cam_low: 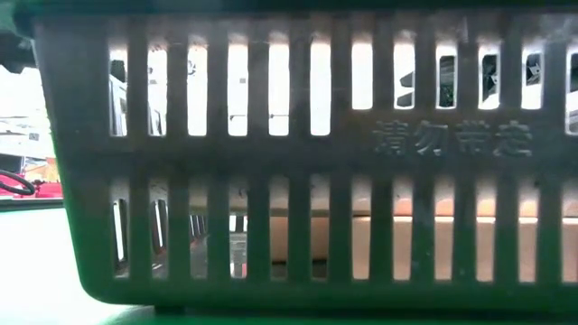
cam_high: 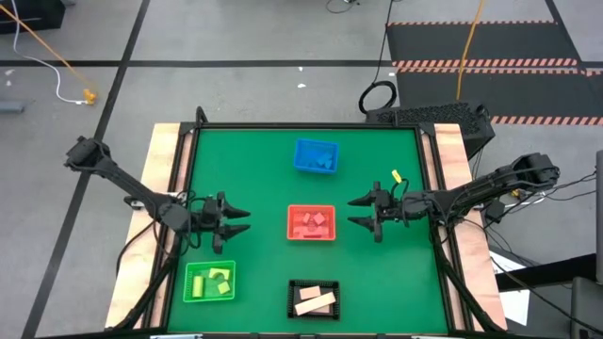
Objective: Sort & place blocks by color
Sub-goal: Return to Home Position
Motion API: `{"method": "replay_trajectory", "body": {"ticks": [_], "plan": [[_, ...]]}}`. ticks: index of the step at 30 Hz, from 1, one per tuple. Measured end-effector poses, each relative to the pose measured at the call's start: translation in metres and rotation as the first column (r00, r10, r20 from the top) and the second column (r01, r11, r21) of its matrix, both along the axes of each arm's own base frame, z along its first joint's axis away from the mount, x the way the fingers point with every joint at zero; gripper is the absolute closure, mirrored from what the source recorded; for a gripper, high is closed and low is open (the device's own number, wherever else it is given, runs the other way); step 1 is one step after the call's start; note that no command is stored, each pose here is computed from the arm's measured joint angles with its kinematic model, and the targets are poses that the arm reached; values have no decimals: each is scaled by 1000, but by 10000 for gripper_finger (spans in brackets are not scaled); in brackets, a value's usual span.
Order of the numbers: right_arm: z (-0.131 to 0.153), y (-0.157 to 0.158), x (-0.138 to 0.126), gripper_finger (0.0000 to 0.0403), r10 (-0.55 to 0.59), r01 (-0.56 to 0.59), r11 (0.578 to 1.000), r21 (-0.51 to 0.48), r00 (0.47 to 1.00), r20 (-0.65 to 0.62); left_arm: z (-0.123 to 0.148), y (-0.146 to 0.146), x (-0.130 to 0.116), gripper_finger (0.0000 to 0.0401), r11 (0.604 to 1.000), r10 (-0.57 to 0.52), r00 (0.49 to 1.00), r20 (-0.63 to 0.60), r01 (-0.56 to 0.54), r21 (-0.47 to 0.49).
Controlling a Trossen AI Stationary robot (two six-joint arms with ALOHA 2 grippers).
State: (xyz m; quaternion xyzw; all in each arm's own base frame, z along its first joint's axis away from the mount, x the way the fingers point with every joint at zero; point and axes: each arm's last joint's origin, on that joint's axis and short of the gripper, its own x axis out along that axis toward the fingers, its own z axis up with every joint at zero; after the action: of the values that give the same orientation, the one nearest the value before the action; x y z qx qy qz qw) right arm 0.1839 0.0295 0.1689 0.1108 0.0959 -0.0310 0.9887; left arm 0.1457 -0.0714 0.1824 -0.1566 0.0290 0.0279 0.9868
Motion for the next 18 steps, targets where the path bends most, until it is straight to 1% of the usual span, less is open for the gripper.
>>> {"method": "replay_trajectory", "body": {"ticks": [2, 4, 8, 13, 16, 17, 18], "plan": [[-1, 0, 0, 167, 7, -7, 1000, -27, 1000, -14, -8, 2, -4, 206, 1000, -1, 1000, 2, 1, -3], [-4, 1, -1, 167, 45, -47, 997, -61, 998, -34, -14, 4, -6, 206, 1000, 0, 1000, 4, 0, -12], [-14, 4, -9, 167, 113, -115, 991, -70, 993, -31, -22, 6, -10, 206, 1000, -1, 1000, 7, 1, -25], [-27, 4, -25, 167, 132, -130, 990, -59, 990, 42, -24, 7, -11, 206, 1000, -1, 1000, -1, 1, -26], [-19, 4, -27, 167, 129, -125, 991, -36, 979, 157, -24, 7, -11, 206, 1000, -1, 1000, -1, 1, -15], [-16, 4, -27, 167, 127, -123, 992, -32, 975, 184, -25, 7, -11, 206, 1000, -1, 1000, -2, 1, -14], [-17, 4, -27, 167, 127, -123, 992, -34, 976, 178, -25, 7, -11, 206, 1000, -1, 1000, -2, 1, -13]]}}
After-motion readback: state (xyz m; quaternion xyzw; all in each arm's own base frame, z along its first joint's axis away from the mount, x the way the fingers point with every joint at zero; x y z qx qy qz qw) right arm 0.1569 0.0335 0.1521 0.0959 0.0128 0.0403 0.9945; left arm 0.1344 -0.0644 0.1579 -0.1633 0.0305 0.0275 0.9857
